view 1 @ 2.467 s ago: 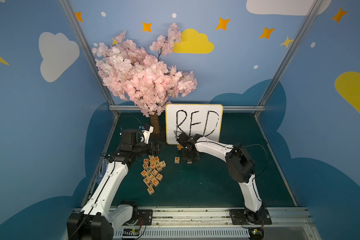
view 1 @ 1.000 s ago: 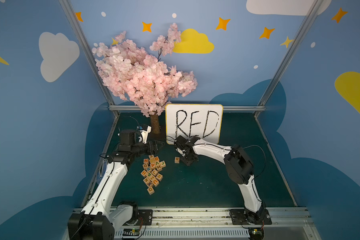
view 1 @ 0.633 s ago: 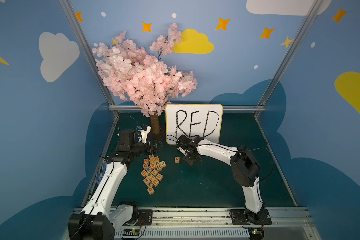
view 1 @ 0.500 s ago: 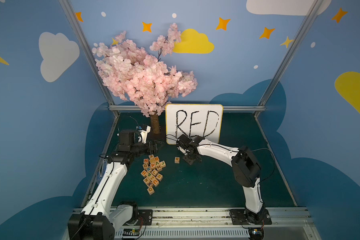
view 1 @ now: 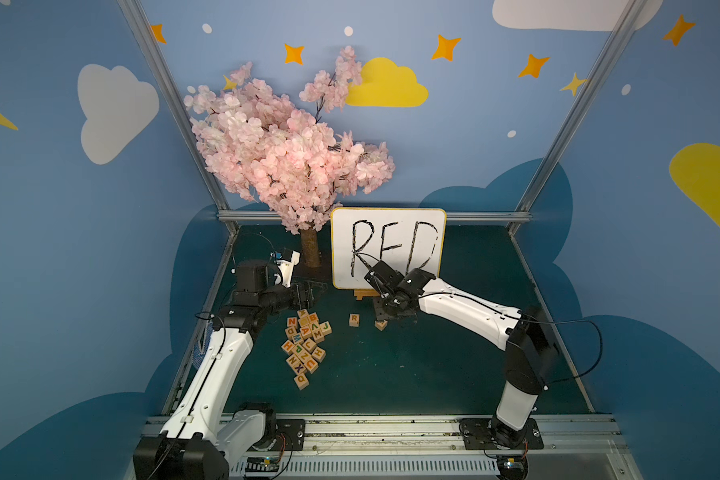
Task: Assemble the uppercase word "red" with letter blocks
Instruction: Place the letter block at the center of the board, then pick up the letter block from the center of the board.
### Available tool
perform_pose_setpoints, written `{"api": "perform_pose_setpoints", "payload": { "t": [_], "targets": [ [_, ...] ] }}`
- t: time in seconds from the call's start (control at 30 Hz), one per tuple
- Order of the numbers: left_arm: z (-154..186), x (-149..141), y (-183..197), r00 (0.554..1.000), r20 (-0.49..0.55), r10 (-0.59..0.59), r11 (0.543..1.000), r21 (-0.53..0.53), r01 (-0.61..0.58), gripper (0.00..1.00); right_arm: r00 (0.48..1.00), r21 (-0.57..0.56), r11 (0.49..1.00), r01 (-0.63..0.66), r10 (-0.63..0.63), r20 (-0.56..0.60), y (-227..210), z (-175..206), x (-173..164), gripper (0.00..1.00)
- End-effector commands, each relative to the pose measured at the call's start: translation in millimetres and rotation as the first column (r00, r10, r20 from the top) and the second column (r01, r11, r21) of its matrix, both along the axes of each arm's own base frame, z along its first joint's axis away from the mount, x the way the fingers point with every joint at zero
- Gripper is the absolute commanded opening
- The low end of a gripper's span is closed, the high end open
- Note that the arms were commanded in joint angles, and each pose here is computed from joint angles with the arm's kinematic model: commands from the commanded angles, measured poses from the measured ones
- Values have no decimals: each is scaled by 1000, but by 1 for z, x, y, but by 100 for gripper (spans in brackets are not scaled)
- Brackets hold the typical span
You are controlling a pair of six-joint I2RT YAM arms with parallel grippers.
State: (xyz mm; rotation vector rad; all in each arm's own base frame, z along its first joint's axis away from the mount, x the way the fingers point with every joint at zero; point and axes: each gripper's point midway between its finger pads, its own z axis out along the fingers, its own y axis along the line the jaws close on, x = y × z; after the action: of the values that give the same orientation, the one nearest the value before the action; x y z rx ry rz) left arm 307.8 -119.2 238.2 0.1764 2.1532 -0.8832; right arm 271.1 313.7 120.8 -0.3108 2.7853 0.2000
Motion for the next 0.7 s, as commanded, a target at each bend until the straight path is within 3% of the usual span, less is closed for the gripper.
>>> {"api": "perform_pose_setpoints", "payload": {
  "t": [0.0,0.23,0.67],
  "targets": [
    [2,-2,0,1000,10,-7,1000,-17,7,75,981,56,981,184,-180,-71,-4,-4,-7,59],
    [4,-2,0,1000,14,-4,1000,-27,4,75,922,99,921,376,-361,-144,-16,-24,-9,70],
    [4,-1,2,1000,12,-1,999,-41,2,75,884,107,902,418,-376,-279,5,-48,3,71]
  ]
}}
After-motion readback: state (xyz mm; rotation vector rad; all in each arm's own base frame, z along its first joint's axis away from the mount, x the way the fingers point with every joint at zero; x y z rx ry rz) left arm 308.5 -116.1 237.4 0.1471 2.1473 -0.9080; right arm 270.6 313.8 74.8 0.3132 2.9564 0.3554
